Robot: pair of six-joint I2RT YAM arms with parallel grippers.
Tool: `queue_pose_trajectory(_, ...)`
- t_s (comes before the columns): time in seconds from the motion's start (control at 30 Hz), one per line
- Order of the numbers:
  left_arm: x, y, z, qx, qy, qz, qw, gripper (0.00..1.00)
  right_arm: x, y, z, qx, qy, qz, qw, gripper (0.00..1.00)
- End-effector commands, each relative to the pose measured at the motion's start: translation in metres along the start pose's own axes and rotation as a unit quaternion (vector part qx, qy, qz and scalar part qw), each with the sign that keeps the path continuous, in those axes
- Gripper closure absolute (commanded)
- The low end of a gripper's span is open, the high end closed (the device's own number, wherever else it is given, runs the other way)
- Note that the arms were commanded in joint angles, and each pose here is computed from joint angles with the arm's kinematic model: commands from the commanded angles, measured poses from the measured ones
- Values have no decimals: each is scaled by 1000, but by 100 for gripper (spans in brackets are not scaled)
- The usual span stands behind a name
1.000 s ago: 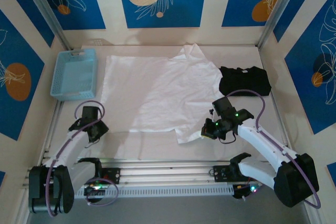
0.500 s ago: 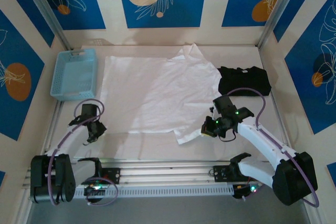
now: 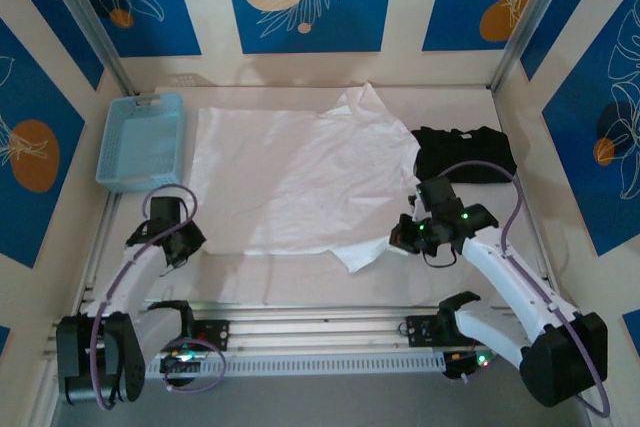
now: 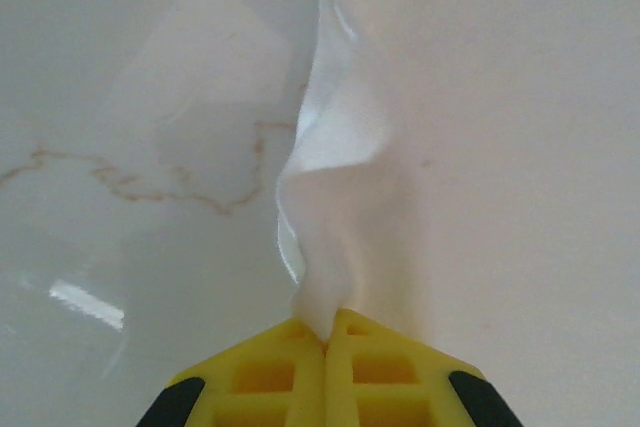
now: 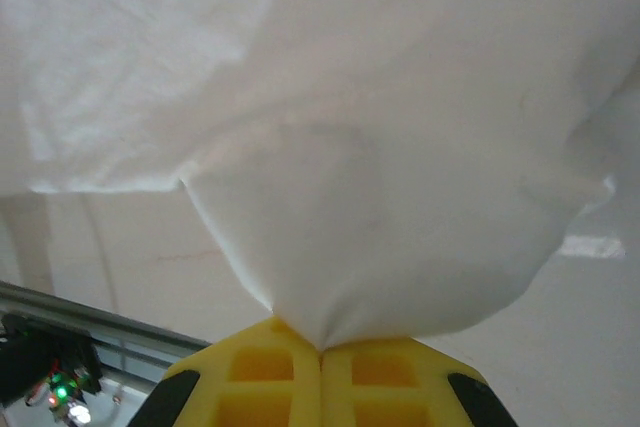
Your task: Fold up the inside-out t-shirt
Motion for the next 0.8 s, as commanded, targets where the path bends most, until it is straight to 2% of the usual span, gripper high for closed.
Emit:
queue_pose_trajectory(0.0,-18,-16,-17,11,47,-16,999,100,-21,-16,7,-25,0,-27,999,100)
queue_pose_trajectory(0.4,-15,-58,-47,11,92,-39,995,100,-26,-92,14,-48,-9,-59,997,100)
queue_pose_trajectory(0.77,-3,-71,-57,5,94,-43,995,100,-10,-134,13,-59,8,-64,996,100)
Point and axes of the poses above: each hand's point on the last joint's axis, 136 mm out from that joint toward the fingers, its own x axis out along the fingers, its own z axis along the line the jaws close on, y = z × x, the point moved 10 cm from there along -x, back along the fingers, and after that the axes turned 8 degrees about -x, right-handed, at the moved point
